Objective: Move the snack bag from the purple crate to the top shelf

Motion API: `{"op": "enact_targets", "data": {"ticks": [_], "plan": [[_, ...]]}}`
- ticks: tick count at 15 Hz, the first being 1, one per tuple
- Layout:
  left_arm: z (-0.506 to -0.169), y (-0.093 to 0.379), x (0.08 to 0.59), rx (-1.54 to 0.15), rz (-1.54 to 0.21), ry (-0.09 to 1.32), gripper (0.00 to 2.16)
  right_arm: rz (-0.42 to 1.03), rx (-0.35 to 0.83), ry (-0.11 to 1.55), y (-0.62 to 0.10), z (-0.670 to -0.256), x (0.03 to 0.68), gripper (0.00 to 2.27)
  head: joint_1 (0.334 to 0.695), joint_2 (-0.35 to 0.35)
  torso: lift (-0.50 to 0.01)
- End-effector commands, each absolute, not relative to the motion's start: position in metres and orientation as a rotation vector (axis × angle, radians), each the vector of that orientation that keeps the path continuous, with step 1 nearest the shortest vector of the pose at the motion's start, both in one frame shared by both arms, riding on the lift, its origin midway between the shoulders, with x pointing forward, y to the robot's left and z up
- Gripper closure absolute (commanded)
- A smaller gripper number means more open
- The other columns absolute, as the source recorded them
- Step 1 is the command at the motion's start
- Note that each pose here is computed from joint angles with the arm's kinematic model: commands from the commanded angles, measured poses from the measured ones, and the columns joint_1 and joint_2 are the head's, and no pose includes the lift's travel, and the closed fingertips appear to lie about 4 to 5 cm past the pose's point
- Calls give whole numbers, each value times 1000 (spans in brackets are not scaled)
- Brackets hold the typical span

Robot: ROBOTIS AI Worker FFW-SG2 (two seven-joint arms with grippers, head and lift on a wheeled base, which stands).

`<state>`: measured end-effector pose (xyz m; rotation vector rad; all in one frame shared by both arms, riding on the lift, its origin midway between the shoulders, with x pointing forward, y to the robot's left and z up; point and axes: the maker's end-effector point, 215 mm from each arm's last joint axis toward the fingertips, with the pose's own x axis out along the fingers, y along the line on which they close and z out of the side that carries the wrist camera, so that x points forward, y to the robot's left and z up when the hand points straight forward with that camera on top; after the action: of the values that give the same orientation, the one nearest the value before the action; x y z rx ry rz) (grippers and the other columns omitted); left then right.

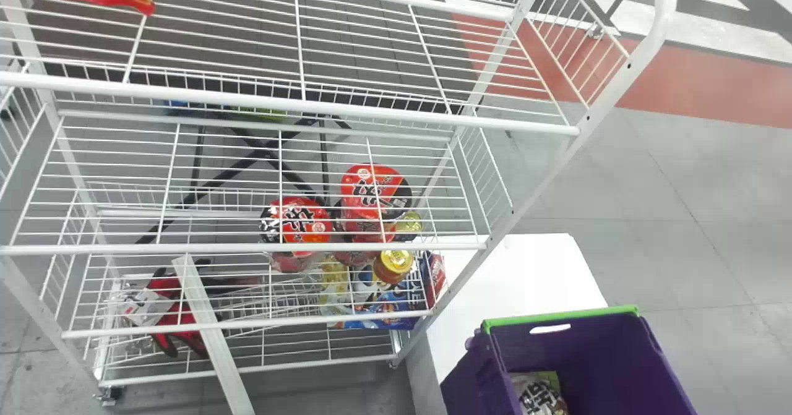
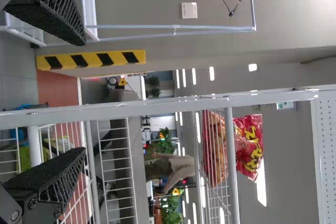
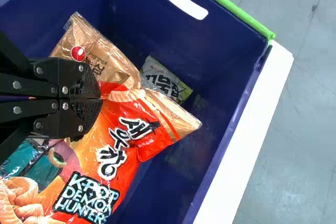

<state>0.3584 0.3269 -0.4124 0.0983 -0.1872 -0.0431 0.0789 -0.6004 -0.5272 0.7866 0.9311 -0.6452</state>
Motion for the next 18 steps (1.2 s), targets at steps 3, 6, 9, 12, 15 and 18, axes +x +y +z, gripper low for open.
{"op": "enact_targets", "data": {"ticks": [3,6,9,12,15,18], "plan": [[-414,323,360,98,-50,-182,100,-646,788,931,-600,-525,79,2125,695,-350,-236],[-415,323,361,96,-51,-177,100,-644,785,935,-601,-524,79,2125,695,-350,-223],[-415,324,362,98,-50,-179,100,-639,785,934,-600,-525,83,2125,695,-350,-211],[-415,324,364,96,-49,-177,100,-638,787,933,-599,-525,83,2125,695,-350,-200],[-417,325,365,98,-48,-171,100,-636,787,932,-599,-525,85,2125,695,-350,-188],[-417,324,366,95,-49,-171,100,-641,784,930,-601,-524,84,2125,695,-350,-176]]}}
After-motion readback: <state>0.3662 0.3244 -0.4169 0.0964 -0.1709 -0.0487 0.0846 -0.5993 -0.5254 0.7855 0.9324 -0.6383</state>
